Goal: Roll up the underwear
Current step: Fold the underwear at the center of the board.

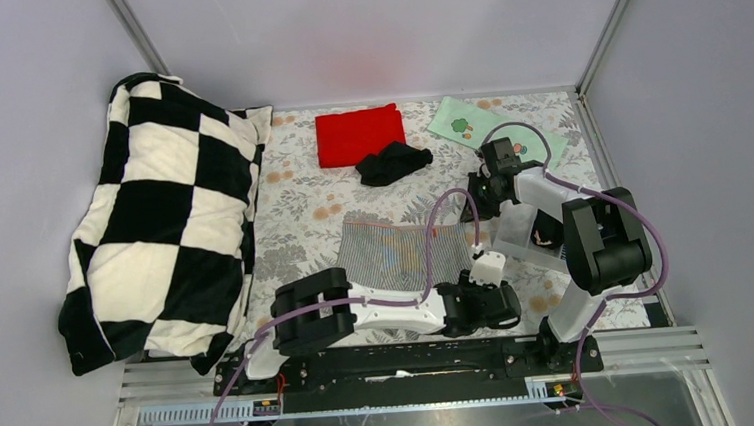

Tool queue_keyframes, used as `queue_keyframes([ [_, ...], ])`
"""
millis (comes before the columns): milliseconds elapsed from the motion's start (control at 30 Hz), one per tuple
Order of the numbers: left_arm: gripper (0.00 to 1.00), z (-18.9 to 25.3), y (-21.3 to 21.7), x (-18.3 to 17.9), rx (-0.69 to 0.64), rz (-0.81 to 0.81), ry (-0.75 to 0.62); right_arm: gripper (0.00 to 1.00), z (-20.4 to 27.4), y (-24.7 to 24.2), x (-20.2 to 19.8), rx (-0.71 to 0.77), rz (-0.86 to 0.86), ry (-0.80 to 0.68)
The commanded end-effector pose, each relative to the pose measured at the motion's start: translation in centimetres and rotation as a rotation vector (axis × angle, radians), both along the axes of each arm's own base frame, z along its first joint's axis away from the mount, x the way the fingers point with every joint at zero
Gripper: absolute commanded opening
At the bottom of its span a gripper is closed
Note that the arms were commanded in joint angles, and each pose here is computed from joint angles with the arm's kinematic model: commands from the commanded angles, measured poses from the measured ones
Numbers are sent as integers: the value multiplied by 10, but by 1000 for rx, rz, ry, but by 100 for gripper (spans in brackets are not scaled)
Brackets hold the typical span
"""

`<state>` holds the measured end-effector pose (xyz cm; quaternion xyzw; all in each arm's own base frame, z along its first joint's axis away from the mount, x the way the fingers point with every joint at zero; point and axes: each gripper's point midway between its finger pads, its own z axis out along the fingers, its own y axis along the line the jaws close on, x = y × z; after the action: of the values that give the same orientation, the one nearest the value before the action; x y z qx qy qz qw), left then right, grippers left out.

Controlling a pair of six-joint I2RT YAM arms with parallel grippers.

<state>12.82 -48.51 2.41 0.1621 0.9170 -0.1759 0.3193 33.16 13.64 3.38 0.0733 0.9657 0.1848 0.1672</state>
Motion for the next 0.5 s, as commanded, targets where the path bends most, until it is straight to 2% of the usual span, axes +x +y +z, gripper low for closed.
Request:
queue_keyframes([
  [0,56,-10,12,4,79,26,-32,17,10,3,-2,28,24,-19],
  [233,55,-14,6,1,96,-1,-35,17,7,2,-4,19,31,-12],
  [467,57,14,-7,3,58,-23,-87,17,5,1,-6,18,34,-7],
])
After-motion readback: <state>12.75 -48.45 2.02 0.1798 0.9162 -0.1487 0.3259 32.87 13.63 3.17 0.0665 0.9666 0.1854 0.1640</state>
